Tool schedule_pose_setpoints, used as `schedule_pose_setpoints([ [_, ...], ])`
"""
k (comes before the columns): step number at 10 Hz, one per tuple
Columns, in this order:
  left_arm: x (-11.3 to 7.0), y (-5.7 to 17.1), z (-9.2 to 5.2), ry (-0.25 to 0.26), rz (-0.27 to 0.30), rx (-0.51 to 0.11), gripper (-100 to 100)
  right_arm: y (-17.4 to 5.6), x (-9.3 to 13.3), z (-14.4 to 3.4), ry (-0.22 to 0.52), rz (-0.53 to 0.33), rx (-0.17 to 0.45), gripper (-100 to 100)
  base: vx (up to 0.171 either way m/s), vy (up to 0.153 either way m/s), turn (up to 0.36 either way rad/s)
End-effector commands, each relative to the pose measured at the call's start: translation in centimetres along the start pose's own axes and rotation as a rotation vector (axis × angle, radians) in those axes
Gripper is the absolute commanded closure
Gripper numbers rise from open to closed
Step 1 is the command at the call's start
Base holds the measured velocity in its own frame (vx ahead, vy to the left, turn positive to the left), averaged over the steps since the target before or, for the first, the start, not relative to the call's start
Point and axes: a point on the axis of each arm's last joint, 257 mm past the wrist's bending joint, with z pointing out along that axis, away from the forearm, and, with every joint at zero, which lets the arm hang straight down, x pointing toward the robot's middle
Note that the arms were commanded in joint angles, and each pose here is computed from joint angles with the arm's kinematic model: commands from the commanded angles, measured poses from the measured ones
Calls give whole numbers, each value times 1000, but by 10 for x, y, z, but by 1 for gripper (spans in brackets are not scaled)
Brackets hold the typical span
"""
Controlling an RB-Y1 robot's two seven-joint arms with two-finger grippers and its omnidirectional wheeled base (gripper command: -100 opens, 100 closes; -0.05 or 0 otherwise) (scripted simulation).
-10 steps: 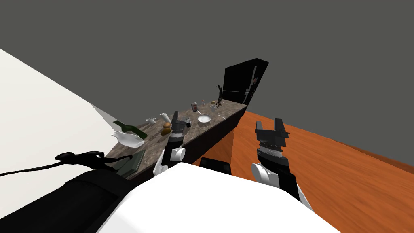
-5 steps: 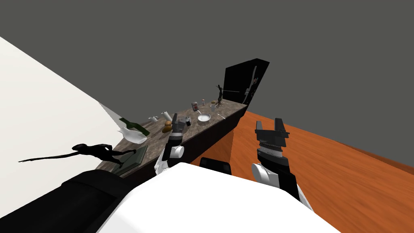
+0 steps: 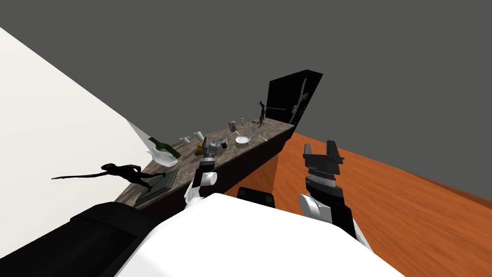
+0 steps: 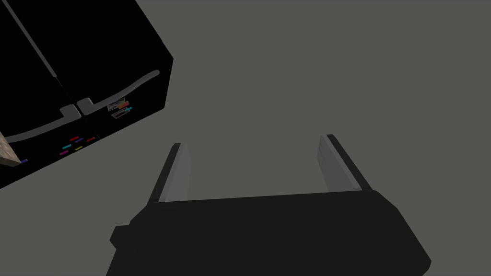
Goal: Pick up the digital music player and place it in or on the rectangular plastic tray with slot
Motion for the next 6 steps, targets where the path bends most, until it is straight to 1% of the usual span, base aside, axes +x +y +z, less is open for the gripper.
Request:
schedule_pose_setpoints([
  [1, -11, 8, 1, -21, -28, -10, -100, 0, 0, 0, 0, 0, 0, 0, 0, -36, 21],
  [4, -46, 29, 1, -104, -163, -30, -100, 0, 0, 0, 0, 0, 0, 0, 7, -35, 57],
  [6, -69, 48, -1, -165, -259, -46, -100, 0, 0, 0, 0, 0, 0, 0, 37, -44, 72],
])
